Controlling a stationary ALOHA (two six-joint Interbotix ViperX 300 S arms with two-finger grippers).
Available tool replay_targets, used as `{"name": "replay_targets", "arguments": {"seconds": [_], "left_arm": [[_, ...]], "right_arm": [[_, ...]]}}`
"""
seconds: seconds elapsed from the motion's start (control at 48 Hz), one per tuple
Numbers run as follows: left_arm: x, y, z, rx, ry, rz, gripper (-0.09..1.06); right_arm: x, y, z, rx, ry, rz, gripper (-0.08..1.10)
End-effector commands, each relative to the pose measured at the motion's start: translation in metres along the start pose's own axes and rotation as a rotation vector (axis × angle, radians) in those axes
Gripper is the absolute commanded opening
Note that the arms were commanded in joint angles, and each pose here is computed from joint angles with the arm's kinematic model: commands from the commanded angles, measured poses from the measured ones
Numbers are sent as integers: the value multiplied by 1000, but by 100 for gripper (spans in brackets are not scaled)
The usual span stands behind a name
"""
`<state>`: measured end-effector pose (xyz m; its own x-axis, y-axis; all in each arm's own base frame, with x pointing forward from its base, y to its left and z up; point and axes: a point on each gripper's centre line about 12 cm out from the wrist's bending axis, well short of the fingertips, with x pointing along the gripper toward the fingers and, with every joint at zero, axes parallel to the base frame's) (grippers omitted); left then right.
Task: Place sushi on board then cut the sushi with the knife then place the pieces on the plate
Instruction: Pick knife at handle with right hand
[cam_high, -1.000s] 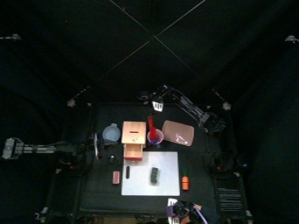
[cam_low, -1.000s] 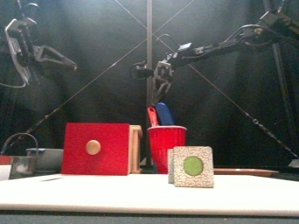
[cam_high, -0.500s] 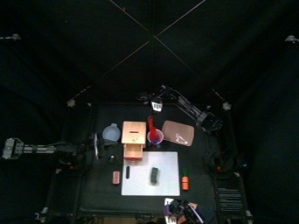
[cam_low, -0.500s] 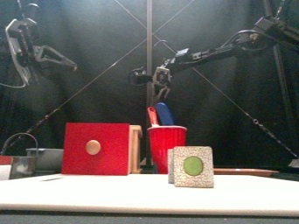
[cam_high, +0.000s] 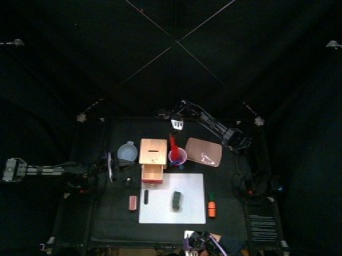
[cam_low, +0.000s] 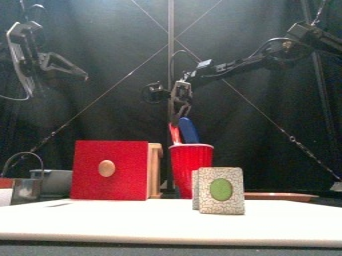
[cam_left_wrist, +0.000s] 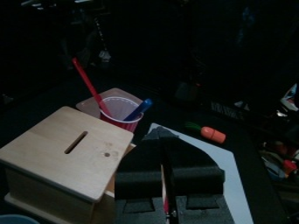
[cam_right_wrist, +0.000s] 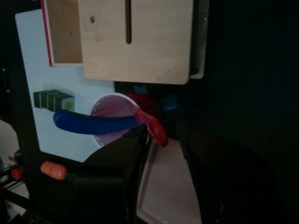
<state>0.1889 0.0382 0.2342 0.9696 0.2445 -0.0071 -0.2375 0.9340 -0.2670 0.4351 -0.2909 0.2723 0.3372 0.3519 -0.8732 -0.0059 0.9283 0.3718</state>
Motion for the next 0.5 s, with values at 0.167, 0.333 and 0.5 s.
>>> {"name": "replay_targets", "arguments": {"seconds": [0.167,0.333,0.5], "left_arm": [[3,-2,9,-2,-29,-2,19],[3,-2,10,-2,-29,-2,19],[4,-3,11,-3,-33,-7,19]], "right_arm": [[-9,16,4,-36,2,-24,72],[-1,15,1,-27,28,-14,72],[5,13,-3,-18,62,-32,72]]}}
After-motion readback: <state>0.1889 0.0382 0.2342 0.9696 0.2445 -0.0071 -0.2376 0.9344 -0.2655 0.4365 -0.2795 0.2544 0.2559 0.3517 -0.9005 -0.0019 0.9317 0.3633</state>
